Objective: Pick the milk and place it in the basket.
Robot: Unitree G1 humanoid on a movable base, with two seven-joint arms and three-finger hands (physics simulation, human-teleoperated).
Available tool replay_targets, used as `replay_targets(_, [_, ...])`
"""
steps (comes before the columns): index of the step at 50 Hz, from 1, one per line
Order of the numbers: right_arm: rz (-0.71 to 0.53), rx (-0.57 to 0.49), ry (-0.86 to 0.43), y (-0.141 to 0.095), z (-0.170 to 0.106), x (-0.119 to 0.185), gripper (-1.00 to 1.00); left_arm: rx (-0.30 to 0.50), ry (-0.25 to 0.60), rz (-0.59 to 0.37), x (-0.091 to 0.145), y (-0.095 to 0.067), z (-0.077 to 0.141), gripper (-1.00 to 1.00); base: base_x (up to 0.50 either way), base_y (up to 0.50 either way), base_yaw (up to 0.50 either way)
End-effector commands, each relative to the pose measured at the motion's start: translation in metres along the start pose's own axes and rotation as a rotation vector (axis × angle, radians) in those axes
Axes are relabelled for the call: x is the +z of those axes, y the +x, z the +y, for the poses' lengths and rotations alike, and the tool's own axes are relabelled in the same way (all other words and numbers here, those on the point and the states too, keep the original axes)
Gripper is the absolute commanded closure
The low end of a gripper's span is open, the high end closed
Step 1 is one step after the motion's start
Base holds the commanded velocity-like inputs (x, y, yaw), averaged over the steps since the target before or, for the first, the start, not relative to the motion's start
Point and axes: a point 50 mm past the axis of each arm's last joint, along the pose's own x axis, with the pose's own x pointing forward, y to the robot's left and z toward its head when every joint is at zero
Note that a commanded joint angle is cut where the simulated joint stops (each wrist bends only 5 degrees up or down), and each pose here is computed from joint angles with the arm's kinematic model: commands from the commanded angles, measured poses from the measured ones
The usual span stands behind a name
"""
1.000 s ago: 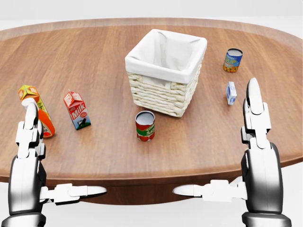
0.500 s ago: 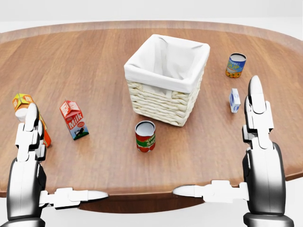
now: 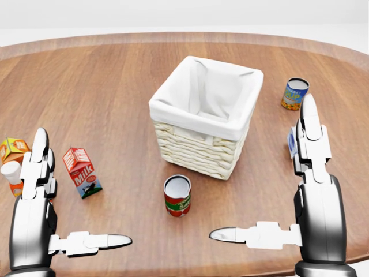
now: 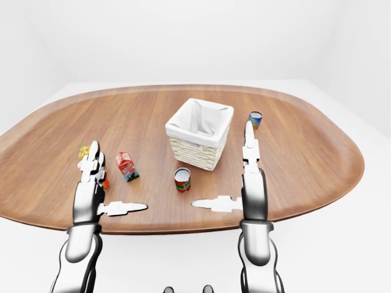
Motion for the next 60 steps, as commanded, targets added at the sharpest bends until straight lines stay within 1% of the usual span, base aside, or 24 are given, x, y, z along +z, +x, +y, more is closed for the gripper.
replay_targets(1, [0.003,0.004,0.003,0.000,0.001,0.000,-1.00,-0.002,0.000,0.001,-0.002,0.000,0.000,-1.00,0.29,0.00,0.00])
replay_targets(8, [0.001,0.004,-0.001,0.000,0.001,0.000,-1.00,-0.003,0.002,0.001,-0.003,0.000,-0.001,-1.00,0.33,0.01,0.00])
replay_targets(37, [0.017,0.011,-0.008,-0.002,0.003,-0.003,-1.00,-0.009,0.005,0.002,-0.004,-0.001,-0.002,-1.00,0.50,0.09,0.00])
replay_targets(42, [0.025,0.014,-0.006,-0.002,0.003,-0.005,-1.00,0.011,0.030,0.001,-0.008,0.002,-0.001,-1.00,0.41,0.10,0.00])
replay_targets(47, [0.022,0.014,-0.005,-0.002,0.003,-0.004,-1.00,0.021,0.074,0.019,-0.016,0.010,0.001,-1.00,0.20,0.06,0.00])
replay_targets(49, [0.026,0.013,-0.006,-0.002,0.003,-0.005,-1.00,0.054,0.162,0.011,-0.021,0.019,0.004,-1.00,0.14,0.03,0.00])
replay_targets(52, [0.028,0.014,-0.006,-0.002,0.003,-0.006,-1.00,0.028,0.195,0.019,-0.024,0.026,0.007,-1.00,0.08,0.00,0.00])
replay_targets(53, [0.029,0.014,-0.007,-0.002,0.004,-0.006,-1.00,0.034,0.230,0.016,-0.024,0.029,0.010,-1.00,0.06,0.00,0.00])
replay_targets(56, [0.027,0.015,-0.008,-0.002,0.004,-0.005,-1.00,0.022,0.274,0.023,-0.024,0.036,0.016,-1.00,0.05,0.00,0.00])
replay_targets(60, [0.027,0.015,-0.008,-0.002,0.004,-0.006,-1.00,-0.002,0.365,0.021,-0.024,0.039,0.018,-1.00,0.05,0.00,0.00])
